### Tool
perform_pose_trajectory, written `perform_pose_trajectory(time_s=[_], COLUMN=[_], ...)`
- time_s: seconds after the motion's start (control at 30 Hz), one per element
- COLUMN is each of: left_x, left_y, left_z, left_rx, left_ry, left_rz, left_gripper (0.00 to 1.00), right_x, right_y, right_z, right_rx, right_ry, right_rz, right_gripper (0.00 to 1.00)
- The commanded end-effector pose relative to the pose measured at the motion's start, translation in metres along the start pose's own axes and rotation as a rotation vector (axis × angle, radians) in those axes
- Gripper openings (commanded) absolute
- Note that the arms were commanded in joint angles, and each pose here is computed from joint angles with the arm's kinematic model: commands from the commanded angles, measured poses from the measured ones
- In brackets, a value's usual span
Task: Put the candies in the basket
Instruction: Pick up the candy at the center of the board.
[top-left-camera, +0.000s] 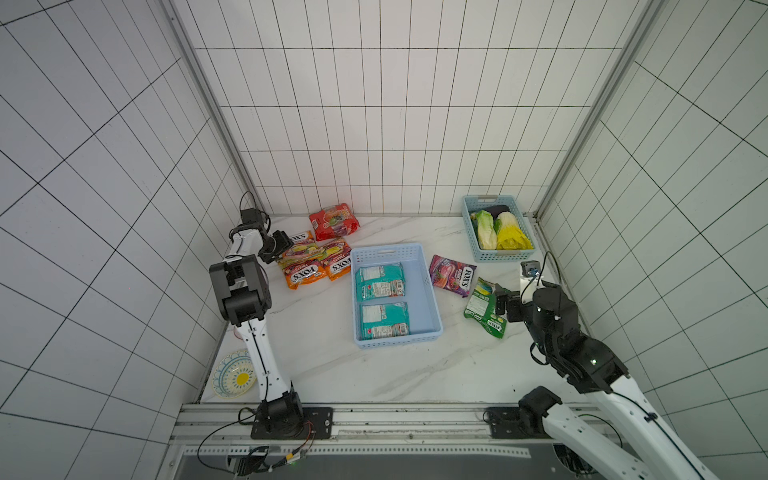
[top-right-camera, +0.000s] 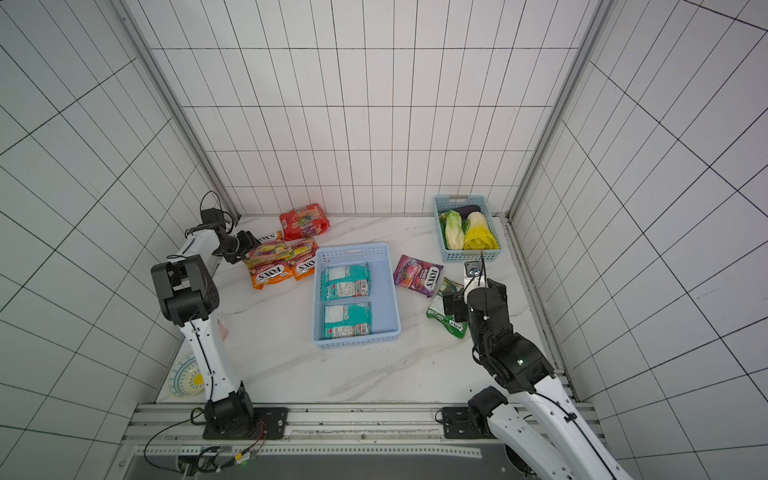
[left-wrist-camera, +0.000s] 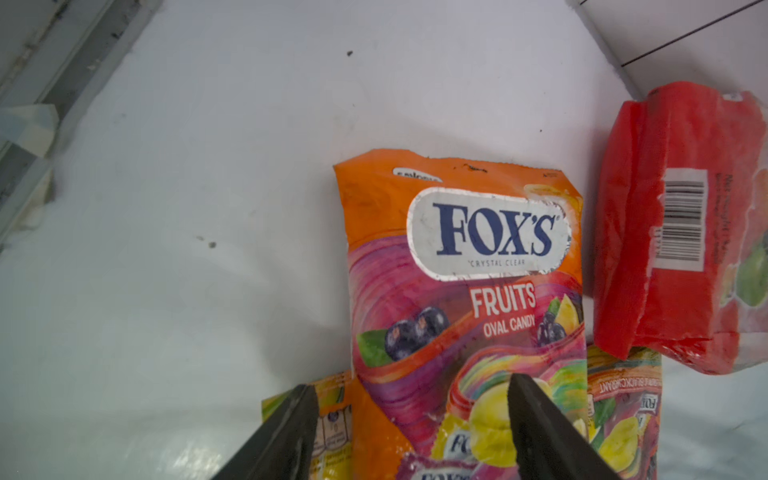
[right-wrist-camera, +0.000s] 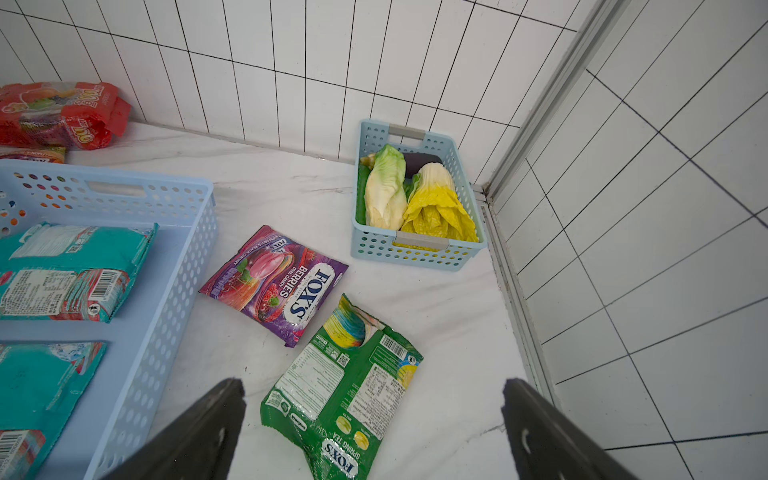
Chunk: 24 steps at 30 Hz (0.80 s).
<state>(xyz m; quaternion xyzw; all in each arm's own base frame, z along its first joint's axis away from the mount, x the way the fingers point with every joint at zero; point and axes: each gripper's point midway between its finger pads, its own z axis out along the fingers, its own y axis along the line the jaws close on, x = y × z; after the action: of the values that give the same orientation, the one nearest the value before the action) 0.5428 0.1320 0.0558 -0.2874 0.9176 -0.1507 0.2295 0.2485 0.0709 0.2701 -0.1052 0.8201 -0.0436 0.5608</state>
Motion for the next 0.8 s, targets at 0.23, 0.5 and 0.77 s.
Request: perform_pose_trajectory(time_s=[0.23,0.5,0.77], left_x=[-0.006,-0.012,-0.020], left_y=[-0.005,-0.019,-0.046], left_z=[0.013,-0.005,-0.040], left_rx=[0.037,0.079,0.121], left_ry=[0.022,0.002,-0.053], left_rz=[0.003,0.014,0.095], left_gripper=[0.44,0.09,0.00], right_x=[0.001,0.000,0.000], right_y=[-0.009,-0.009,-0.012], right_z=[0.001,-0.001,-0.002], right_rx=[0.049,0.048,0.055], right_ry=[-0.011,-0.018,-0.023], right_rz=[-0.009,-0.005,-0.001], right_gripper=[0.99,0.99,0.99])
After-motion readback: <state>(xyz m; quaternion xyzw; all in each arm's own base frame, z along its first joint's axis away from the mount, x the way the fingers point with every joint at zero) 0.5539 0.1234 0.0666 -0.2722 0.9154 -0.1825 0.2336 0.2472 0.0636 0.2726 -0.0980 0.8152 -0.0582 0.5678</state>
